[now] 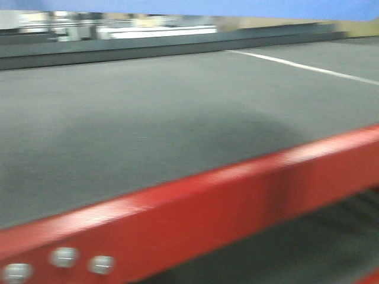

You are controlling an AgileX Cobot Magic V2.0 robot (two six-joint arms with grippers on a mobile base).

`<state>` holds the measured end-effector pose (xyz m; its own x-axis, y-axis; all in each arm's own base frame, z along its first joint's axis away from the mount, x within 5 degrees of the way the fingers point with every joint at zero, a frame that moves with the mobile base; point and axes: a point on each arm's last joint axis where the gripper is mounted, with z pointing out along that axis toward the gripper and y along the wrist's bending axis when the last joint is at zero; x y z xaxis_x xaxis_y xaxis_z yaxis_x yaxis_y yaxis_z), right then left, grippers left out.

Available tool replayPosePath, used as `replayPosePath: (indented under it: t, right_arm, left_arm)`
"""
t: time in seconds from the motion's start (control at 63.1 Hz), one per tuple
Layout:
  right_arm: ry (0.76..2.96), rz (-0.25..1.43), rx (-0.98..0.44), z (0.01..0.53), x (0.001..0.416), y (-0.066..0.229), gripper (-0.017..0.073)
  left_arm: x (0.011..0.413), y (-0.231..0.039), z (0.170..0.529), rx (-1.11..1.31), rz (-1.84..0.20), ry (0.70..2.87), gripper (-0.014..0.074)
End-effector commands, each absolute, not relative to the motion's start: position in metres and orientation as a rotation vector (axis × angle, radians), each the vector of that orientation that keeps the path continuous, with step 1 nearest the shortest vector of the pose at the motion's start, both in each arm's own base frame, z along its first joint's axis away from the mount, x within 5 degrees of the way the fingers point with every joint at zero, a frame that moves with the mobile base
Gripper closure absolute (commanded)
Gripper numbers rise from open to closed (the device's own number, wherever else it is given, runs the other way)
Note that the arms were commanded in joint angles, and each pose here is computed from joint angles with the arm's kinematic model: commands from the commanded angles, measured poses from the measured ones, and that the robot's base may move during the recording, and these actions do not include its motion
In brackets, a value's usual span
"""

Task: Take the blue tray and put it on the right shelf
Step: 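Hold the tray raised with both grippers while turning away from table, then carry the tray with both grippers while driving toward the steel shelves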

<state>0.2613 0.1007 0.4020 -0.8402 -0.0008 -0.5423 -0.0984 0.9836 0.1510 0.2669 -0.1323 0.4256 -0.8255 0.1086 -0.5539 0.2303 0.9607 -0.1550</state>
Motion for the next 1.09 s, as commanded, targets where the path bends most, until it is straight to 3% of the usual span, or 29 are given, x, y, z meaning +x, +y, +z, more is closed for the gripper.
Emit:
replayPosePath:
  t: [0.0,1.078]
  right_arm:
    - [2.463,0.149,-0.104,0.4211,0.2562,0.0898,0.0503]
    - [2.463,0.149,-0.104,0.4211,0.2562,0.0898,0.0503]
  left_arm:
    - [0.2485,-0.1230,0.4406,0.269,-0.258,2.558,0.0642]
    - [0.2479,-0.1241,0.4406,0.270,-0.275,2.561,0.0642]
